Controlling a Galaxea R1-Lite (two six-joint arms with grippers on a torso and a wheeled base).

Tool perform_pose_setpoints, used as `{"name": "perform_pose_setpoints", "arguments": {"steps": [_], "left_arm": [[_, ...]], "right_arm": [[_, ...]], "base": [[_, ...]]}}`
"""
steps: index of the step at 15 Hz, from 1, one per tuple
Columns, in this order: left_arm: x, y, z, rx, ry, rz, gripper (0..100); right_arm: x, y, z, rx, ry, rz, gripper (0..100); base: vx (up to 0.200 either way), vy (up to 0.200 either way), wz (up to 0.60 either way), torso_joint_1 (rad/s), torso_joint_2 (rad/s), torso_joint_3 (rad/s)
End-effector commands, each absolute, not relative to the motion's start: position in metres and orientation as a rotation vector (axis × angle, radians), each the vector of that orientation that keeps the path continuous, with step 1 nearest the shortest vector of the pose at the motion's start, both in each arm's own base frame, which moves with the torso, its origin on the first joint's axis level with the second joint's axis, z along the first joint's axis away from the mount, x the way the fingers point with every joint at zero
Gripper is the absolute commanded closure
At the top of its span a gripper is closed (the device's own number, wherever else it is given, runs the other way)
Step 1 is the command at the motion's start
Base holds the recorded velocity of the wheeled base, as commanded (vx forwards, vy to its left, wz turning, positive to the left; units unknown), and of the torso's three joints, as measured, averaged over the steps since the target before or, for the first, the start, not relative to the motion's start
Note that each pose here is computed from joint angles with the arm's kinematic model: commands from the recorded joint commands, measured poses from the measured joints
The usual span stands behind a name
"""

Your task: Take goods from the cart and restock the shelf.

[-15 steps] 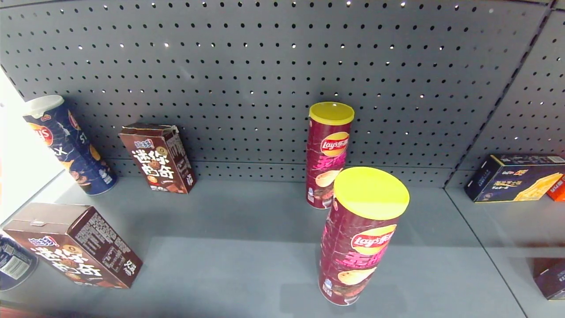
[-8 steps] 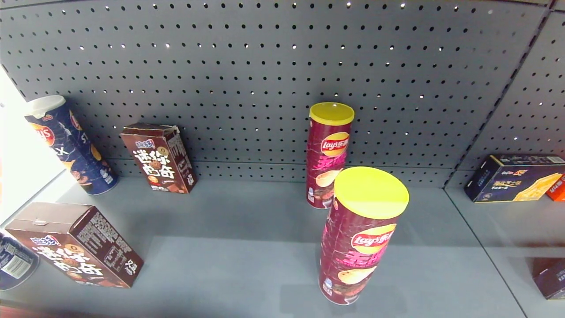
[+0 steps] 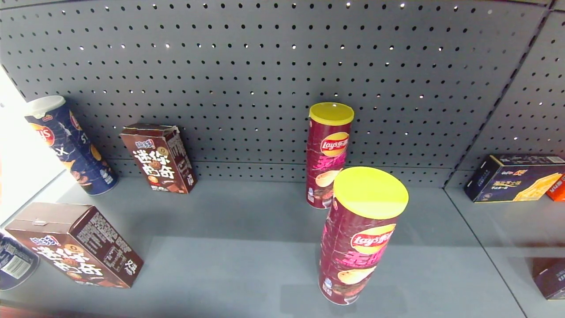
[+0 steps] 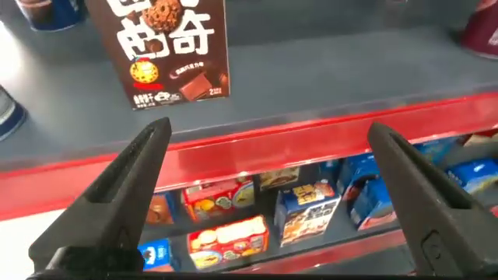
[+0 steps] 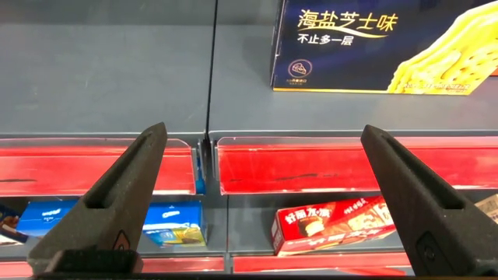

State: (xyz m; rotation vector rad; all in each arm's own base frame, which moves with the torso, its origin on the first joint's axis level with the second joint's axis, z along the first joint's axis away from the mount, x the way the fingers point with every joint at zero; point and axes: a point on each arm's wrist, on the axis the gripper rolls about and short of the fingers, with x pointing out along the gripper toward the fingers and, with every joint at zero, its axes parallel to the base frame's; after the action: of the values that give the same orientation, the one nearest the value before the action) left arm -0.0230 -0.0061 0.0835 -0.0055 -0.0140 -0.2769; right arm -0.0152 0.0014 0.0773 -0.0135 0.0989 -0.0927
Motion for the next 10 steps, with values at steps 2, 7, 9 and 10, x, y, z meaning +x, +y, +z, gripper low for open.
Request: {"name": "perform_pose_setpoints", "arguments": {"steps": [2, 7, 9, 10], "left_arm": [[-0.0239, -0.0062, 0.082, -0.027, -0.023, -0.275, 0], [-0.022, 0.0014, 0.076, 0.014, 0.008, 0.067, 0], [-0.022, -0.0004, 0.0759, 0.052, 0.009, -0.016, 0], [-0.022, -0.0009, 0.0759, 0.05, 0.008, -0.037, 0]], "right_arm": [[-0.0151, 0.0014, 0.0774, -0.014, 0.1, -0.093, 0], [-0.0151, 0.0014, 0.0774, -0.014, 0.1, -0.093, 0], [-0.0151, 0.0014, 0.0774, -0.014, 0.1, -0.093, 0], [-0.0151, 0.0014, 0.0774, -0.014, 0.1, -0.093, 0]], "base": [[0.0, 0.0, 0.0, 0.0, 0.0, 0.0], [0.0, 0.0, 0.0, 0.0, 0.0, 0.0], [0.0, 0.0, 0.0, 0.0, 0.0, 0.0], [0.0, 0.0, 0.0, 0.0, 0.0, 0.0]]}}
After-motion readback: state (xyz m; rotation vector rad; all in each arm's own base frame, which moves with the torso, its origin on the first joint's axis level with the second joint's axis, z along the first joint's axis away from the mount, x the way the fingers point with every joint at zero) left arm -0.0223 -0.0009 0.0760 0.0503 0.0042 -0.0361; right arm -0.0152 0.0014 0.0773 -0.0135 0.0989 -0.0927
